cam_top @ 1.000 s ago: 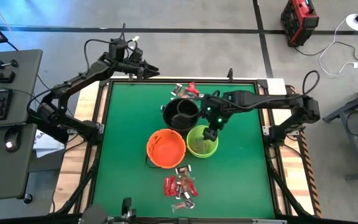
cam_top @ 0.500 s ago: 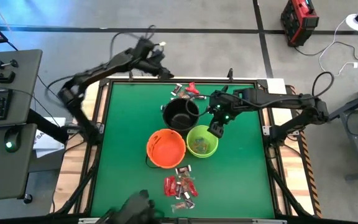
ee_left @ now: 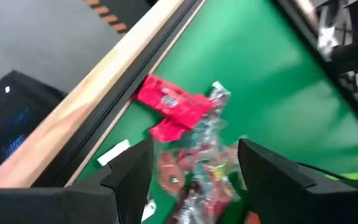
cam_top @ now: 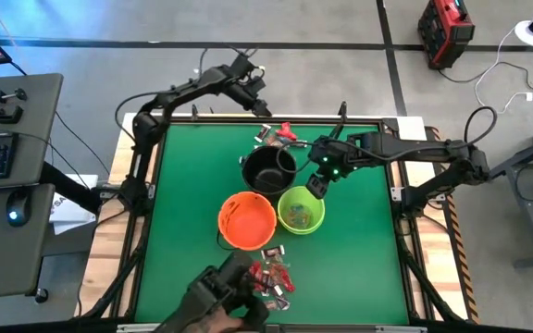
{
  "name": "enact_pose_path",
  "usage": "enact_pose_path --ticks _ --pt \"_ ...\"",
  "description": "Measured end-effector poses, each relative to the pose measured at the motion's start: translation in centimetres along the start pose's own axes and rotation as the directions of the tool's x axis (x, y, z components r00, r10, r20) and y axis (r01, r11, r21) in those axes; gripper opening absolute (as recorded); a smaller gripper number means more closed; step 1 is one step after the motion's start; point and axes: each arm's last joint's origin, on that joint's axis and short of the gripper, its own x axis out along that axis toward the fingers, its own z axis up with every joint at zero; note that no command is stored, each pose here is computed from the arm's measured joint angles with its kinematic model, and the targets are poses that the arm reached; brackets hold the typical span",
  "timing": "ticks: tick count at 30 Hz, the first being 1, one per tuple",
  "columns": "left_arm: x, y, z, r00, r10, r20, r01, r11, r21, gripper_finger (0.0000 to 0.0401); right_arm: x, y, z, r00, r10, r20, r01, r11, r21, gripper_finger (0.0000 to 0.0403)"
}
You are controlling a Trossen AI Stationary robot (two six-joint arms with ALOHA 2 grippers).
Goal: Sort candy by brand, put in halloween buckets
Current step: Put the orange gummy into the green bucket
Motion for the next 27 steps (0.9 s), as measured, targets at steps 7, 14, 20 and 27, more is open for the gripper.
enact_pose_path --ticks 7,14,20,27 --pt "3.1 1.8 -1.2 0.998 -0.004 -0.067 0.001 0.999 -0.04 0.0225 0.0 -0.4 0.6 0.999 0.0 0.032 -0.004 0.991 0.136 0.0254" --pt "5.3 1.4 -2.0 0.993 0.039 -0.109 -0.037 0.999 0.017 0.0225 0.0 -1.2 1.1 0.999 -0.004 0.046 -0.009 0.964 0.266 0.0254" --pt "6.7 0.1 -2.4 0.981 0.134 -0.137 -0.121 0.987 0.103 0.0225 0.0 -1.6 1.5 0.998 -0.005 0.06 -0.013 0.954 0.298 0.0254" --pt "8.0 -0.8 -2.6 0.971 0.199 -0.133 -0.176 0.97 0.169 0.0219 0.0 -1.6 1.7 0.997 0.002 0.075 -0.024 0.954 0.3 0.0254"
